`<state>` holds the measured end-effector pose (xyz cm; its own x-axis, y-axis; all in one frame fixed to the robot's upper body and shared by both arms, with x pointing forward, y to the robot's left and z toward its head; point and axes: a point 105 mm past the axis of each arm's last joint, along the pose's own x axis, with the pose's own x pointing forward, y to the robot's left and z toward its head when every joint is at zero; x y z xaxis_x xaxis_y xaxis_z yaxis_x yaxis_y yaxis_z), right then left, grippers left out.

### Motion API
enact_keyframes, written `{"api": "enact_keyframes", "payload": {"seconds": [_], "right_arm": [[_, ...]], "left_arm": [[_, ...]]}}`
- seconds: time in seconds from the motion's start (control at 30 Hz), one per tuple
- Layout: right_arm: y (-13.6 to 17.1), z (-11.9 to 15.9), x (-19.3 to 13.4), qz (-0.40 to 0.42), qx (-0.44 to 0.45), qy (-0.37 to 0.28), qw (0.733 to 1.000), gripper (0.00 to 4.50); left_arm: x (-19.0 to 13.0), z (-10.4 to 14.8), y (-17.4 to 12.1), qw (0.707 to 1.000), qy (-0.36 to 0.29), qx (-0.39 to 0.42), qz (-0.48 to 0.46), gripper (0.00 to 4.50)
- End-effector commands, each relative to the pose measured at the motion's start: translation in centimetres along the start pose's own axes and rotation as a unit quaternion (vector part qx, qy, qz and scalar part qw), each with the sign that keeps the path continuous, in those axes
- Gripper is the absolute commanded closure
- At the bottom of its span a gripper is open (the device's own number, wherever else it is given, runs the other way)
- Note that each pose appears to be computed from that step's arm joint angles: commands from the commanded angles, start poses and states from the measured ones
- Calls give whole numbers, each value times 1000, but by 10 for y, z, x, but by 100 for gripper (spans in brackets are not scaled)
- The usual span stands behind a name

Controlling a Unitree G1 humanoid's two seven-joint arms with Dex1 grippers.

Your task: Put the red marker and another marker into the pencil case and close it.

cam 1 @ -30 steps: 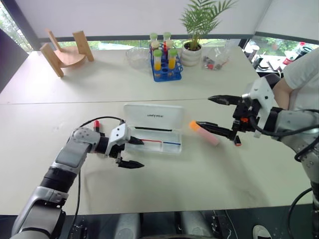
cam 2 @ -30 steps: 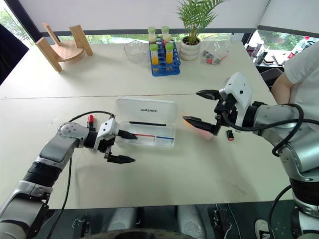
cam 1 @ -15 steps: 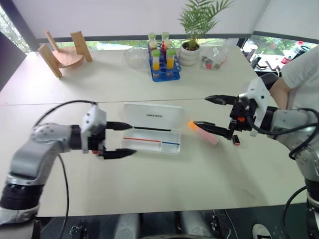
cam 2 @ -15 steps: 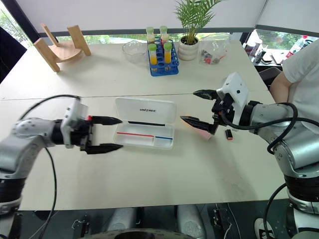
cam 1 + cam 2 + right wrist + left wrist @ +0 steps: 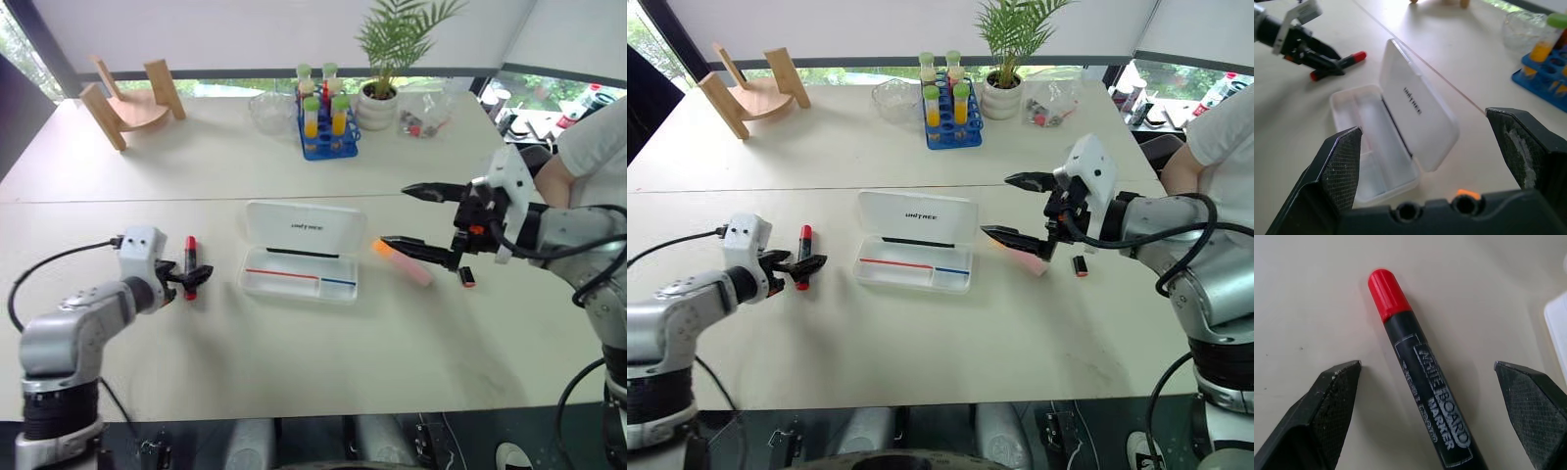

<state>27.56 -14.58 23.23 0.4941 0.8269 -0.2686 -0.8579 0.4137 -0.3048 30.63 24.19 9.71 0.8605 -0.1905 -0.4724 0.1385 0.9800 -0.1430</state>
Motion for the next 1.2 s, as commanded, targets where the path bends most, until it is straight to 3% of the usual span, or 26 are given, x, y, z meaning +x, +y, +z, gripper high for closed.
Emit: {"api": "enact_keyframes", "payload": {"seconds": [0.03,0.13,0.37,0.47,0.53,0.6,0.73,0.9,1.03,1.2], "right_arm": [[14,19,-13,38,-22,-9,999,0],[25,18,-23,77,-15,11,997,0],[29,15,-29,102,-13,23,994,0],[27,15,-30,99,-14,24,995,0],[25,14,-31,96,-15,27,995,0],[24,13,-32,92,-16,29,995,0],[21,14,-33,82,-19,30,996,0],[21,14,-31,70,-21,28,997,0],[24,15,-35,58,-20,30,998,0],[29,14,-40,41,-17,35,998,0]], "left_arm": [[2,-4,13,998,6,-34,46,1],[9,-6,15,996,8,-67,57,82],[9,0,15,998,0,-50,47,419],[3,28,-8,997,-59,2,-48,426],[-14,53,-42,975,-112,78,-175,426],[-34,65,-68,936,-135,166,-279,426],[-56,69,-96,845,-118,311,-418,426],[-27,65,-113,751,-101,462,-461,426],[13,60,-128,710,-89,516,-470,426],[36,45,-139,663,-75,559,-491,426]]}}
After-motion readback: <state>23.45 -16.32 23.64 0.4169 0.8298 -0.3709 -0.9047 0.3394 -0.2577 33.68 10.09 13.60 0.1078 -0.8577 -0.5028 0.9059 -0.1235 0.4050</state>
